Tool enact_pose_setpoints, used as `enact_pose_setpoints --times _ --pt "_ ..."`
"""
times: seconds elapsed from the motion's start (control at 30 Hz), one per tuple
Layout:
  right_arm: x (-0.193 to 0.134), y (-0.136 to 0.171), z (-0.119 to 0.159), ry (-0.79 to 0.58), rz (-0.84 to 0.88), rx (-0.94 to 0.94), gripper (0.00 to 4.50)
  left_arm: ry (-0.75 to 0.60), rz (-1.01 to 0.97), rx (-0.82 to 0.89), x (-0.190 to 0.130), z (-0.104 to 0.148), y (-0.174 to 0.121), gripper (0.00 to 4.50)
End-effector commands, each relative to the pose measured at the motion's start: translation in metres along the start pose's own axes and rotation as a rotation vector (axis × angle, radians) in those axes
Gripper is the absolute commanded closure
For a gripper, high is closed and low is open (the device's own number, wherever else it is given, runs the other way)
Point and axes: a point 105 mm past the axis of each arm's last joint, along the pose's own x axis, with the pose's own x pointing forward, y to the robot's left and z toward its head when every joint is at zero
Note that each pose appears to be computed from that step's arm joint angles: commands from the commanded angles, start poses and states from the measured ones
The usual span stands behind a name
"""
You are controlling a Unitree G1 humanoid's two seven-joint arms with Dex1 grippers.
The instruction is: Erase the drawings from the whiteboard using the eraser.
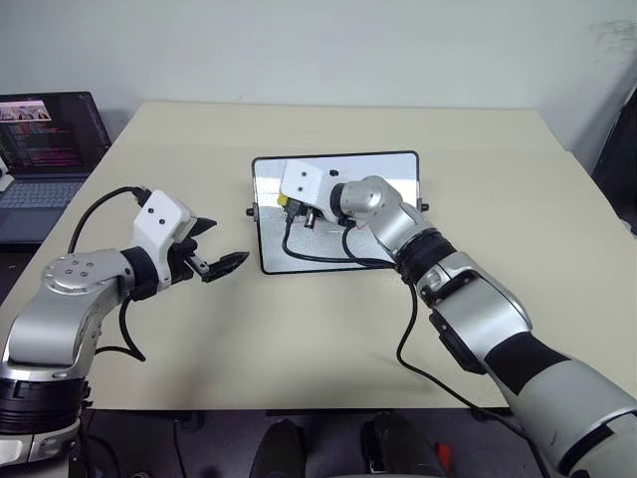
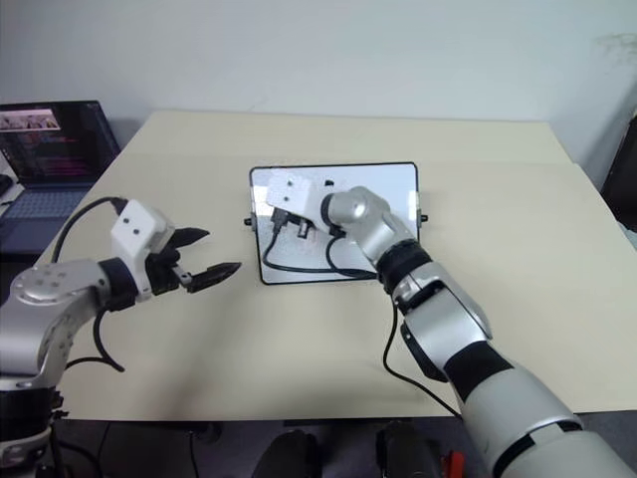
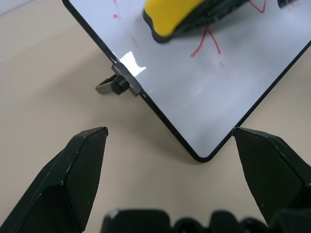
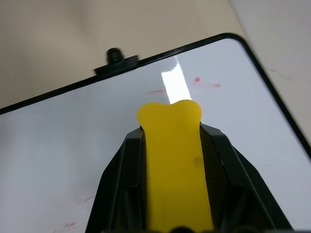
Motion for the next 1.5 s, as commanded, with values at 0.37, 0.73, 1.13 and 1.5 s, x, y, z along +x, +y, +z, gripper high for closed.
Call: enact_pose_setpoints --times 0.37,0.73,1.13,1.5 --pt "-0.001 -0.024 0.031 -0.095 -0.151 0.051 3.33 -0.025 0.02 0.037 -0.005 0.01 0.006 0.0" --pt "0.017 -0.011 0.044 -0.056 -0.112 0.003 3.33 -0.032 0.035 0.036 -0.007 0.011 0.005 0.0" --pt "0.007 -0.035 0.047 -0.068 -0.222 -0.034 3.33 -0.031 0.028 0.036 -0.006 0.01 0.003 0.0" --pt "0.013 -0.008 0.02 0.019 -0.047 -0.003 3.33 -0.036 0.014 0.04 -0.004 0.011 0.001 0.0"
